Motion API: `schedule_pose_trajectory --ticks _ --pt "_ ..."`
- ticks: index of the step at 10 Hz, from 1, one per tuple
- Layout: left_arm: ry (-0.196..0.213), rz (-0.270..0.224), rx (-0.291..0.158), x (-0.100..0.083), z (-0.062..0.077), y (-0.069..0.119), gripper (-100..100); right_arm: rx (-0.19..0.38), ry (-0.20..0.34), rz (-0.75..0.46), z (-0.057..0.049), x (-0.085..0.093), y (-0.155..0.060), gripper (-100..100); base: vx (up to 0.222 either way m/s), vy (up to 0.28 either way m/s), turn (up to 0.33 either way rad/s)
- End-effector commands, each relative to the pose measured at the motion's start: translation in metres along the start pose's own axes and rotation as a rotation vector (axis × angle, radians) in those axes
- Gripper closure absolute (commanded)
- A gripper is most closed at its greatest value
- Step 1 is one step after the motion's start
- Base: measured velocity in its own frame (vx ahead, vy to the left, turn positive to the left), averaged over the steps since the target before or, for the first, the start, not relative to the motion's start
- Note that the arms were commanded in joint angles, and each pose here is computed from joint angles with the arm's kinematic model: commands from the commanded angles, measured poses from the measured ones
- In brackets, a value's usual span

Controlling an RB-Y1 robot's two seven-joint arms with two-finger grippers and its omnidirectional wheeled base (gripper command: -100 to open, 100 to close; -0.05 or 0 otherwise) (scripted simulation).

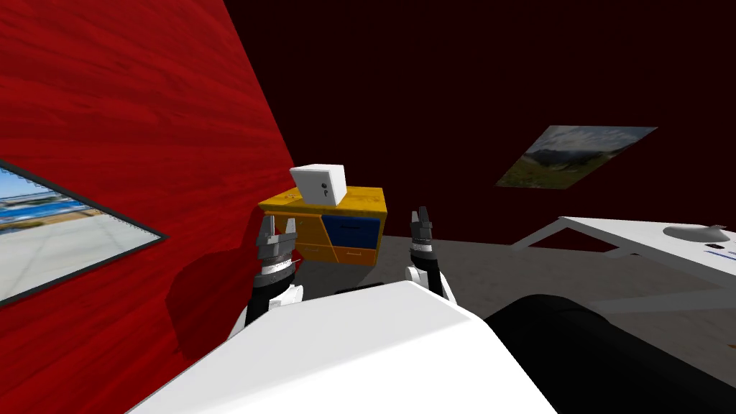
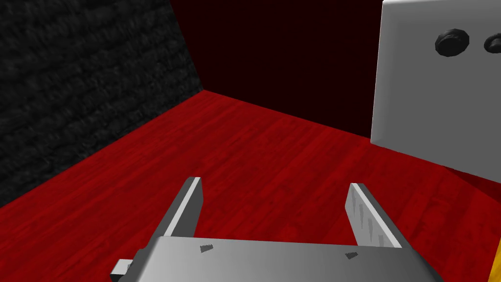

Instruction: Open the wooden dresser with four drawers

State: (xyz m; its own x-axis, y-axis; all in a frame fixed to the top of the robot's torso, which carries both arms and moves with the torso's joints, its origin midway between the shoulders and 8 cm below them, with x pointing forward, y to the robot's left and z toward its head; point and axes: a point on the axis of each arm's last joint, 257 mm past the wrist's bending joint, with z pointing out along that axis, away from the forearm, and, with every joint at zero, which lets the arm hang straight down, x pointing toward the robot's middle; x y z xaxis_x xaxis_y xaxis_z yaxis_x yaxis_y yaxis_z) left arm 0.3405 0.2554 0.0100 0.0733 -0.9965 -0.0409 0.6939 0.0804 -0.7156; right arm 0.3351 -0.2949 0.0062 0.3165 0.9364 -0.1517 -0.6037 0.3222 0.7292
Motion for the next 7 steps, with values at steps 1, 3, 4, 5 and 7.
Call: schedule_pose_trajectory --ticks 1,3,4,5,7 --pt "0.0 0.0 0.0 0.0 0.0 0.0 0 0.0 0.0 0.0 0.0 0.0 0.0 0 0.0 0.0 0.0" --pt "0.0 0.0 0.0 0.0 0.0 0.0 0 0.0 0.0 0.0 0.0 0.0 0.0 0 0.0 0.0 0.0" --pt "0.0 0.0 0.0 0.0 0.0 0.0 0 0.0 0.0 0.0 0.0 0.0 0.0 0 0.0 0.0 0.0" --pt "0.029 0.009 -0.011 0.003 -0.001 0.004 -100 0.0 0.0 0.0 0.0 0.0 0.0 0 0.01 -0.007 -0.013" --pt "0.064 0.021 -0.031 0.008 -0.003 0.013 -100 0.001 0.0 0.0 0.0 0.0 0.0 0 0.01 -0.017 -0.022"
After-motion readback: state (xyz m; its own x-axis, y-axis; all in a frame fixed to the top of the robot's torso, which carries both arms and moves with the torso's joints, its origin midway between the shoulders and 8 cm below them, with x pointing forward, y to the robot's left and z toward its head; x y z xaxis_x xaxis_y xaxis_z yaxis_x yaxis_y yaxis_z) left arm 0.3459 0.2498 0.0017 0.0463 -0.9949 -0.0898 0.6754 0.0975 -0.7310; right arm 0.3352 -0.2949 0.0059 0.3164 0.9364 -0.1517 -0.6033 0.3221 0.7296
